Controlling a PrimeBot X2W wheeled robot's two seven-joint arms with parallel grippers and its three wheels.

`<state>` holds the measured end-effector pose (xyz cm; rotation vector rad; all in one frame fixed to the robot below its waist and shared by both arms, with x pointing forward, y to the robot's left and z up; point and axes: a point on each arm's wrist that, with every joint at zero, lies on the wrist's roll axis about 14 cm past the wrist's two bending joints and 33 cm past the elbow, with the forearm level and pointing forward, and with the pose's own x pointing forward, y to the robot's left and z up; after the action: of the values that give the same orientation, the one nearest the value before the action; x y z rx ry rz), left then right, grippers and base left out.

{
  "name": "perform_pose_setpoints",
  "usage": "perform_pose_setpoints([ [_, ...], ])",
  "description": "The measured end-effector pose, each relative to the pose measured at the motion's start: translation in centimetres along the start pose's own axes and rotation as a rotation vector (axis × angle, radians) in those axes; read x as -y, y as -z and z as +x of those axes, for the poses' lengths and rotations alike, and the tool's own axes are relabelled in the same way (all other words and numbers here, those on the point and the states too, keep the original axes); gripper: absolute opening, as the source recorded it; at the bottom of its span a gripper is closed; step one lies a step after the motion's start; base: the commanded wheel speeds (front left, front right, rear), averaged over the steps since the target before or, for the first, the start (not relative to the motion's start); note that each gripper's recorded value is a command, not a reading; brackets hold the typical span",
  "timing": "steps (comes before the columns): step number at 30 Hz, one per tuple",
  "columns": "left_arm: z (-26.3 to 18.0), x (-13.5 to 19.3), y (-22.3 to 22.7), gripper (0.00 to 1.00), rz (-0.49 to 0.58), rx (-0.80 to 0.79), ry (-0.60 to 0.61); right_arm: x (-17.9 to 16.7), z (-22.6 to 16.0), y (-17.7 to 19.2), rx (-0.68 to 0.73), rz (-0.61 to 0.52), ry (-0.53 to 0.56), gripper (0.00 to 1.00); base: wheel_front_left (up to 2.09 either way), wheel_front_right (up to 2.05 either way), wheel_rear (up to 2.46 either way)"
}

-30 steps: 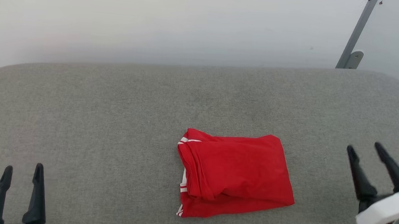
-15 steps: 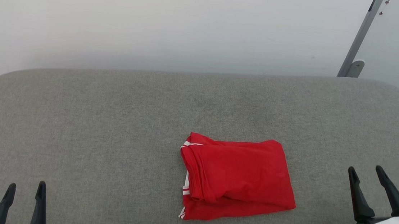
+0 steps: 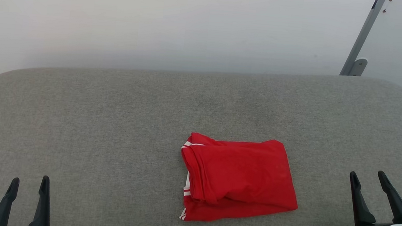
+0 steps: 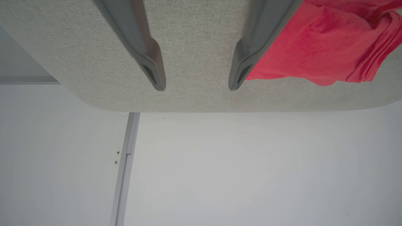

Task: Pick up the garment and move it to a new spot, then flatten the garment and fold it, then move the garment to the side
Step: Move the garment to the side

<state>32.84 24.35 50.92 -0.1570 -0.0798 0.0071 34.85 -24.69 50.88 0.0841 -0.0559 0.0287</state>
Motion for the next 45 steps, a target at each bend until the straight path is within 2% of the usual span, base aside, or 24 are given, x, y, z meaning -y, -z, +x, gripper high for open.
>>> perform_pose_setpoints([
  [14, 0.3, 0.1, 0.0, 1.0, 0.02, -0.001, 0.008, -0.8, 0.3, 0.1, 0.005, 0.008, -0.01, 1.0, 0.0, 0.0, 0.0],
  [22, 0.0, -0.2, -0.1, 1.0, 0.009, 0.002, -0.006, -3.1, 1.6, 0.7, -0.041, 0.025, -0.084, 1.0, 0.0, 0.0, 0.0],
  [28, -1.0, -1.1, 0.0, 1.0, -0.015, 0.002, -0.046, -5.8, 3.4, 2.6, -0.227, 0.032, -0.201, 1.0, 0.0, 0.0, 0.0],
  [33, -2.0, -1.2, 0.7, 1.0, -0.035, -0.015, -0.072, -6.7, 4.6, 4.5, -0.426, -0.013, -0.285, 1.0, 0.0, 0.0, 0.0],
  [45, -1.5, -2.6, 1.9, 1.0, -0.043, -0.058, -0.125, -6.8, 7.0, 9.2, -0.858, -0.071, -0.363, 1.0, 0.0, 0.0, 0.0],
])
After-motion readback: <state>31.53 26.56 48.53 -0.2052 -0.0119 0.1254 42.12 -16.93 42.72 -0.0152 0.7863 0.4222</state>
